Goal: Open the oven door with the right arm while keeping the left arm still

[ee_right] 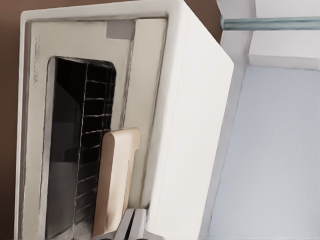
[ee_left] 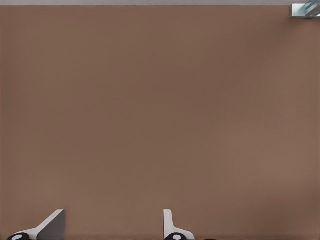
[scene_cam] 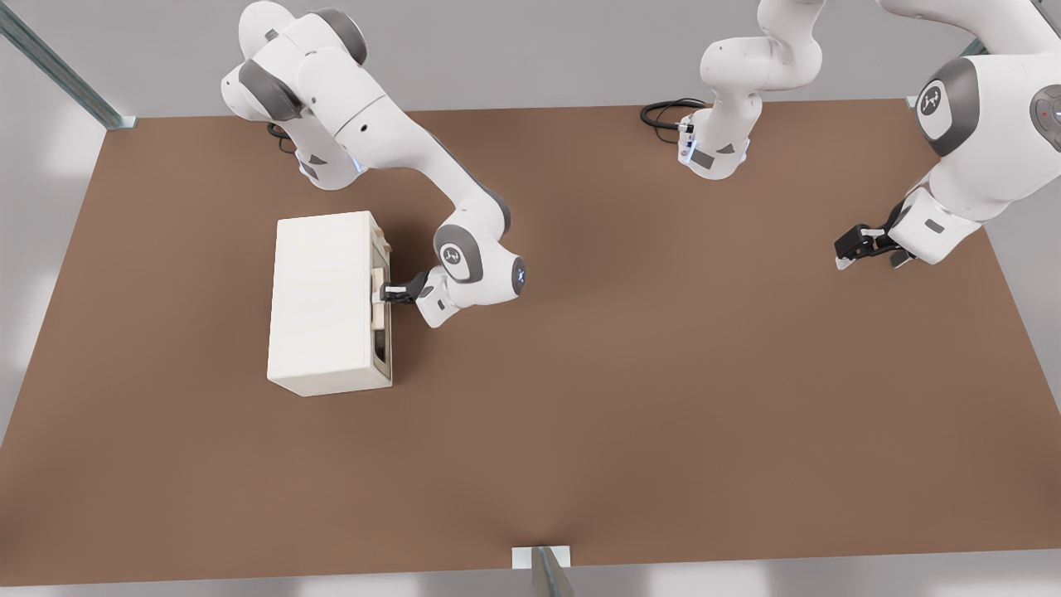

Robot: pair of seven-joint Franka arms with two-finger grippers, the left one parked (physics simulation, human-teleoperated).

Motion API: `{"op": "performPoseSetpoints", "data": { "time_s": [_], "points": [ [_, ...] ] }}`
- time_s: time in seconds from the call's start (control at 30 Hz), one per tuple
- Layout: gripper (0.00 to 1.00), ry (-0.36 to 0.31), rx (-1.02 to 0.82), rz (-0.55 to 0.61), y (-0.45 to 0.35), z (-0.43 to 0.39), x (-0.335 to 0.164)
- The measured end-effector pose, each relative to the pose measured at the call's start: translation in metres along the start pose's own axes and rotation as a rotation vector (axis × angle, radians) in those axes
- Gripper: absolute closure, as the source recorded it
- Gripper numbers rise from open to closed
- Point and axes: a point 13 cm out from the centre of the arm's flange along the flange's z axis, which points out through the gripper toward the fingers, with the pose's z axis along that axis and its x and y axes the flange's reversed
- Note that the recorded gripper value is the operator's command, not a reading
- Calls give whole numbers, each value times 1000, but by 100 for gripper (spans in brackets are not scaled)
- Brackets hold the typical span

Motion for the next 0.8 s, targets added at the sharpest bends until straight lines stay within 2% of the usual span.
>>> {"op": "performPoseSetpoints", "data": {
  "time_s": [0.33,0.43,0.53,0.57,0.6,0.63,0.67,0.7,0.73,0.77,0.8],
  "points": [
    [100,-14,0,36,11,-2,0],
    [100,-52,-50,51,15,-27,-1],
    [80,-104,-228,91,16,-83,-8],
    [75,-98,-314,130,-6,-96,-13],
    [70,-59,-428,190,-49,-94,-25],
    [52,16,-562,259,-100,-72,-42],
    [41,102,-695,324,-148,-37,-59],
    [34,148,-816,383,-195,-10,-67],
    [6,142,-911,422,-237,-1,-65],
    [0,122,-979,435,-262,-1,-62],
    [0,103,-1025,432,-275,-1,-61]
  ]
}}
